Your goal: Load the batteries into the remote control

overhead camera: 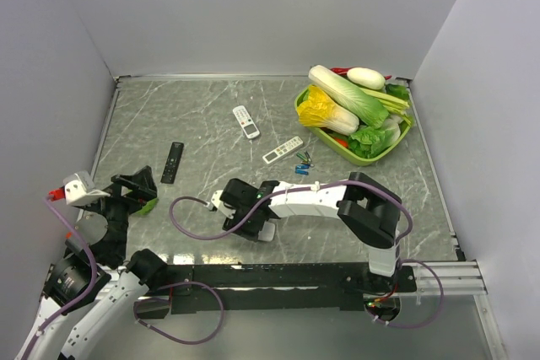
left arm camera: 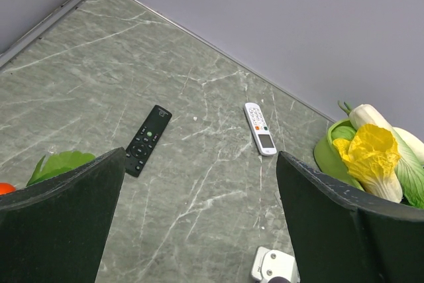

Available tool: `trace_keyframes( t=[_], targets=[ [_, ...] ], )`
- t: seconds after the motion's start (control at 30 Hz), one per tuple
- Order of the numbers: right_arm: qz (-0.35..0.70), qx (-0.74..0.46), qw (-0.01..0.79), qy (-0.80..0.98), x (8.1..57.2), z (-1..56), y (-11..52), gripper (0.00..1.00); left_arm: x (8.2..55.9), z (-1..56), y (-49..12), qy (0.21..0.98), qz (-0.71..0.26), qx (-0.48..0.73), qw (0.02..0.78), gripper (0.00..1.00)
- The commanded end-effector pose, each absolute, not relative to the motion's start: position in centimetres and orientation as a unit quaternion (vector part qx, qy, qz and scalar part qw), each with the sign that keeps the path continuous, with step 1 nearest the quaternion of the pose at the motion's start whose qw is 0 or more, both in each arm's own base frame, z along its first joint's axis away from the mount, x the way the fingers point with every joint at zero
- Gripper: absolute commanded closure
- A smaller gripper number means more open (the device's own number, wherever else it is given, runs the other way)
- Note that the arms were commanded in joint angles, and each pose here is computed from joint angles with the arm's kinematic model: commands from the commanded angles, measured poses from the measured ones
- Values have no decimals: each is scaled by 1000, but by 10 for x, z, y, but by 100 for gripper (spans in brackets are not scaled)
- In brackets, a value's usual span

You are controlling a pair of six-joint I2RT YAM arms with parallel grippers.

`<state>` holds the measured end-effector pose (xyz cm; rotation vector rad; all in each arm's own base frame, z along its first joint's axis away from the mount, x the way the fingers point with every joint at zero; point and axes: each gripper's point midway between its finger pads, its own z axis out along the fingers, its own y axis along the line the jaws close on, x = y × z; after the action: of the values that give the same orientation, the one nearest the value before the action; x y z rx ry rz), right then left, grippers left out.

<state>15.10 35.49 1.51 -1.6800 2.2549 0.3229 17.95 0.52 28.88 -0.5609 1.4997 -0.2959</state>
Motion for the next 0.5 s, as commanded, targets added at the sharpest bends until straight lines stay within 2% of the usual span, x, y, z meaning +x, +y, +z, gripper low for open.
trace_keyframes(
  t=[0.0, 0.03, 0.17, 0.3, 0.33, 0.47],
  targets=[
    [114, -574, 145, 798, 149, 17, 351, 57, 179, 294, 11, 659, -126, -259, 695, 1],
    [116, -565, 148, 803, 153, 21, 350, 61, 179, 293, 11, 661, -124, -259, 694, 1],
    [127, -528, 172, 821, 165, 38, 347, 66, 180, 293, 10, 663, -122, -258, 692, 1],
    [138, -477, 201, 844, 184, 58, 339, 77, 180, 292, 11, 662, -121, -260, 692, 1],
    [136, -447, 207, 860, 189, 61, 334, 81, 180, 292, 11, 662, -121, -260, 692, 1],
    [123, -371, 237, 889, 211, 80, 309, 87, 179, 292, 12, 662, -121, -262, 692, 1]
  ],
)
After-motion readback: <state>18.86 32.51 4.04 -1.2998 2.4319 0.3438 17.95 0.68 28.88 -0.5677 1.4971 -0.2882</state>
